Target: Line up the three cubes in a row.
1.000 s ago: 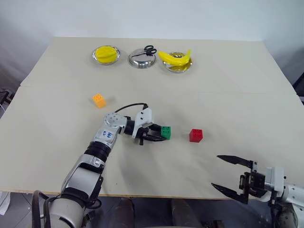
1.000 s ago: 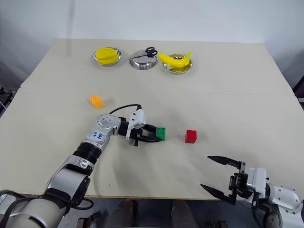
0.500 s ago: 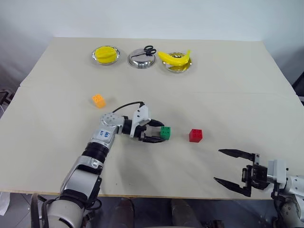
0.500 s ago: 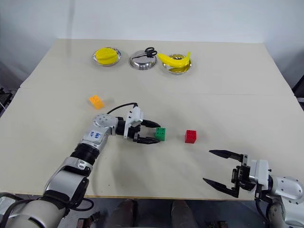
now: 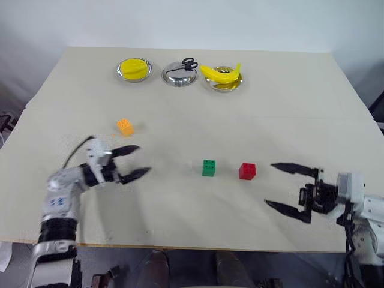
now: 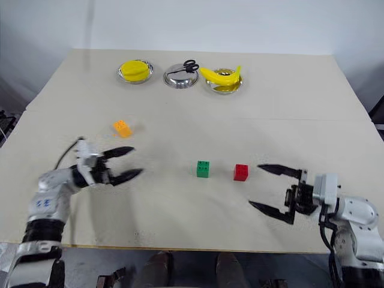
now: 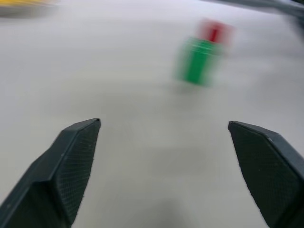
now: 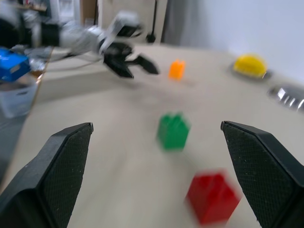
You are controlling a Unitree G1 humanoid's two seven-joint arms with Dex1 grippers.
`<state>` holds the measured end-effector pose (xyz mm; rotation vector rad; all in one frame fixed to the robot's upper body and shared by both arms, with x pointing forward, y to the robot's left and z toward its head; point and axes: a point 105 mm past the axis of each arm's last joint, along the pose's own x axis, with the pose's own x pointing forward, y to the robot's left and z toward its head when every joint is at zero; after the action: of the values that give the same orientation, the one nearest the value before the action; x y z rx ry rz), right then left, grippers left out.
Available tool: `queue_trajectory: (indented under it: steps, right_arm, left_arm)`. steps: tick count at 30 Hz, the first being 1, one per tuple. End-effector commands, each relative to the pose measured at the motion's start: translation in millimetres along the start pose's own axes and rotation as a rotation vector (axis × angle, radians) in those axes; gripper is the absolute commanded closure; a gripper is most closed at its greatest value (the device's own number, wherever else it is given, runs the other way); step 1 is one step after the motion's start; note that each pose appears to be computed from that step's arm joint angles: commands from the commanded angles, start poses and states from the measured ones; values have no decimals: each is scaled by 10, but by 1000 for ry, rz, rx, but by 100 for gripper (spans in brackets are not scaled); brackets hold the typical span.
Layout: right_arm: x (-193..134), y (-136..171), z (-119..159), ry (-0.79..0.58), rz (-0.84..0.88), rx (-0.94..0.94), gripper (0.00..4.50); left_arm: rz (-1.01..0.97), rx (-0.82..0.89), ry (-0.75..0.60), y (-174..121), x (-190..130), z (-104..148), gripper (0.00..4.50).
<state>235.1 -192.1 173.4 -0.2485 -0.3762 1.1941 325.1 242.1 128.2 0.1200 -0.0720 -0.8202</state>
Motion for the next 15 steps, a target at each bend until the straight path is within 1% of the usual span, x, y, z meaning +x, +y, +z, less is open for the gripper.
queue_trajectory:
  steps: [1,3,5,8,10,12,13,15]
  right_arm:
    - [83,0,131,-67,-12,-42,0]
    - [110,7,151,-79,-17,-44,0]
    - [119,18,161,-81,-13,-52,0]
    - [106,32,149,-65,-1,-56,0]
    - [96,20,148,-61,-9,-54,0]
    - [91,11,149,-58,-10,-55,0]
    - [87,10,144,-53,-10,-51,0]
    - [84,19,139,-45,0,-48,0]
  left_arm:
    - [321,15,-65,293,-432,75,4]
    - [463,-7,-63,357,-669,-4,4]
    - [548,-30,-36,368,-815,-104,4]
    - [548,-93,-30,351,-761,-189,4]
    - [490,-98,-24,345,-596,-189,4]
    - [433,-87,12,361,-432,-209,4]
    - [419,-97,20,448,-292,-186,4]
    - [327,-83,14,530,-9,-57,4]
